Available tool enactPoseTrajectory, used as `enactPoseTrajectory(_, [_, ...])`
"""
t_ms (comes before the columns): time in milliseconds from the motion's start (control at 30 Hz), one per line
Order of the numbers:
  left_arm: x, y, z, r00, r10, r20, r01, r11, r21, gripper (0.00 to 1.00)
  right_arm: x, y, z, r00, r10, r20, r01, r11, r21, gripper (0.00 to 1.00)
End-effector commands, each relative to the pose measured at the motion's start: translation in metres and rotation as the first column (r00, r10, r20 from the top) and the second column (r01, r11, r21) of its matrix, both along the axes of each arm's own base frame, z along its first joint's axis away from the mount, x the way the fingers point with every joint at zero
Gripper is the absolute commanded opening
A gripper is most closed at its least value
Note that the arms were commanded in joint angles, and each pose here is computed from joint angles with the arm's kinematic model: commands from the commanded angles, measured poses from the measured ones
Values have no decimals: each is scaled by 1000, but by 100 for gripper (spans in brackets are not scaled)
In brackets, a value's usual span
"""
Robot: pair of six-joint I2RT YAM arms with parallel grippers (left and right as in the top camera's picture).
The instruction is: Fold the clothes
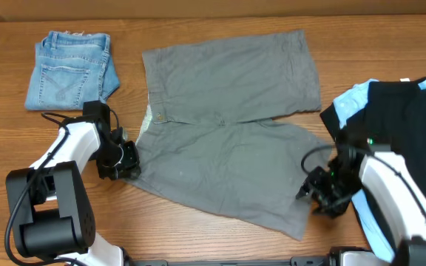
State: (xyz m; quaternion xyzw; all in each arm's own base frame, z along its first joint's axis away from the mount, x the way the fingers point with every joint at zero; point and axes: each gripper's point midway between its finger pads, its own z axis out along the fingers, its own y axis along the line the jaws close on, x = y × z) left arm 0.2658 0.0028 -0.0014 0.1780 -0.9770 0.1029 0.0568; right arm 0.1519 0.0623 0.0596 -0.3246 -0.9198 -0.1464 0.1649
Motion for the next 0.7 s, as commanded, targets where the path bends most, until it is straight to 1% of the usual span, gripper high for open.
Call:
enactPoseTrajectory(0, [-2,11,-12,1000,-21,-8,22,999,49,33,-16,6,3,998,-65,28,65,998,-5,59])
enactPoseTrajectory(167, [-1,11,-12,1000,-21,-2,22,999,50,36,-51,11,-17,993,-104,-51,104,995,-3,59])
enactPoseTrajectory(300, [-1,11,-12,1000,-21,-3,22,999,50,39,-63,12,-35,983,-156,-94,156,988,-14,46])
enactPoseTrajectory(367, [-2,11,-12,1000,-21,-9,22,999,49,40,-67,12,-41,978,-179,-108,178,984,-24,45])
enactPoseTrajectory(433, [-3,10,-12,1000,-21,-13,22,999,48,41,-75,9,-47,972,-196,-131,191,980,-52,45])
enactPoseTrajectory(500, [-3,10,-12,1000,-21,-13,22,999,48,41,-80,3,-51,972,-192,-136,182,980,-84,54])
enactPoseTrajectory(533, [-3,10,-12,1000,-21,-13,22,999,48,41,-79,3,-53,973,-192,-131,181,980,-86,55])
enactPoseTrajectory(667, [-3,10,-12,1000,-21,-13,22,999,48,41,-75,2,-57,970,-214,-115,204,974,-97,56])
